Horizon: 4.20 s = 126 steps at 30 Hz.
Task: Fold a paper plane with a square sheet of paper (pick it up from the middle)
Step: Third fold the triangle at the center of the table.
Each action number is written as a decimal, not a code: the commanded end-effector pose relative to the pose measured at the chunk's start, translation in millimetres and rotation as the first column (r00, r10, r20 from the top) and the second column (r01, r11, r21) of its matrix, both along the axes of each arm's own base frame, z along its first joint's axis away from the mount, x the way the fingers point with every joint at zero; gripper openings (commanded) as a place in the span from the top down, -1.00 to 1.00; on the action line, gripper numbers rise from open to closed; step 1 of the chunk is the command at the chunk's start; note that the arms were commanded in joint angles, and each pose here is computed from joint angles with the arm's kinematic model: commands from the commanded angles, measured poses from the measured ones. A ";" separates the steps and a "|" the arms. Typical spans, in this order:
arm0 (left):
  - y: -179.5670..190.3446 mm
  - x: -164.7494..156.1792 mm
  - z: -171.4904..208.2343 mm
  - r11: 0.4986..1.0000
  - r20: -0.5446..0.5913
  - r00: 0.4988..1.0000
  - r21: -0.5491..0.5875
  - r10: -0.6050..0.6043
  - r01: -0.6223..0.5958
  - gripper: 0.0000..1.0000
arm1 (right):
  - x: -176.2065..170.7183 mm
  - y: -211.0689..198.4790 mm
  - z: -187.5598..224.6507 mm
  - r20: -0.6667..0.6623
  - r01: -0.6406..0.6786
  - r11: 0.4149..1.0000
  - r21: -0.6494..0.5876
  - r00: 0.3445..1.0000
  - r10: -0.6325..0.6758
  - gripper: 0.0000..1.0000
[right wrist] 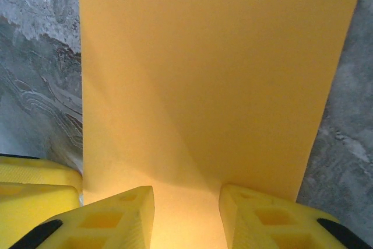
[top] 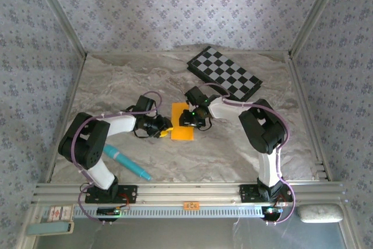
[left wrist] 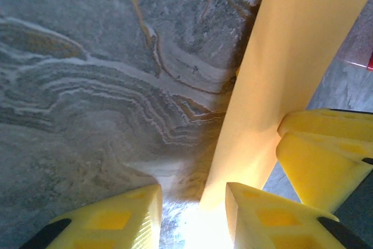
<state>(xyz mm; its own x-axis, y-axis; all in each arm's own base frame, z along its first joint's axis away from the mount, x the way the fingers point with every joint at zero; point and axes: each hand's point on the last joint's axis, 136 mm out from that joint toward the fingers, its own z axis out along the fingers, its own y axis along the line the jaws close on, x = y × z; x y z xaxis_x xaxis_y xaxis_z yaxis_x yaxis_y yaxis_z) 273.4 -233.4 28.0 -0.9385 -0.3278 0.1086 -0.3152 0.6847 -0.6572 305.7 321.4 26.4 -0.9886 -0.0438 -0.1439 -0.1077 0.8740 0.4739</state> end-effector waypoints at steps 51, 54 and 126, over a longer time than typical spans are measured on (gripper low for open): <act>-16.7 33.4 24.7 0.995 0.043 0.998 -0.086 0.052 -0.048 0.95 | 16.7 -34.5 85.2 0.506 -0.144 0.986 -0.086 0.846 0.167 -0.57; -17.5 34.6 28.8 0.992 0.037 0.996 -0.105 0.077 -0.072 0.95 | 12.5 -33.6 96.8 0.591 -0.191 0.973 -0.131 0.773 0.231 -0.61; -7.0 68.5 23.4 1.000 0.085 0.996 0.026 0.001 -0.003 0.61 | -74.7 48.9 50.8 0.651 -0.610 0.790 -0.056 0.578 0.492 1.00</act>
<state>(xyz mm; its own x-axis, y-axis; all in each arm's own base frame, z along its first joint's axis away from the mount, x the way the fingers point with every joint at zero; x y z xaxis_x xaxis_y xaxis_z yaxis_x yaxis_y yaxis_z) 342.6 -238.9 59.7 -0.9272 -0.3739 0.0235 -0.2829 0.6576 -0.6983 228.5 364.2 67.4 -0.4195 -0.5225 -0.7423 -0.8728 0.4569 0.1715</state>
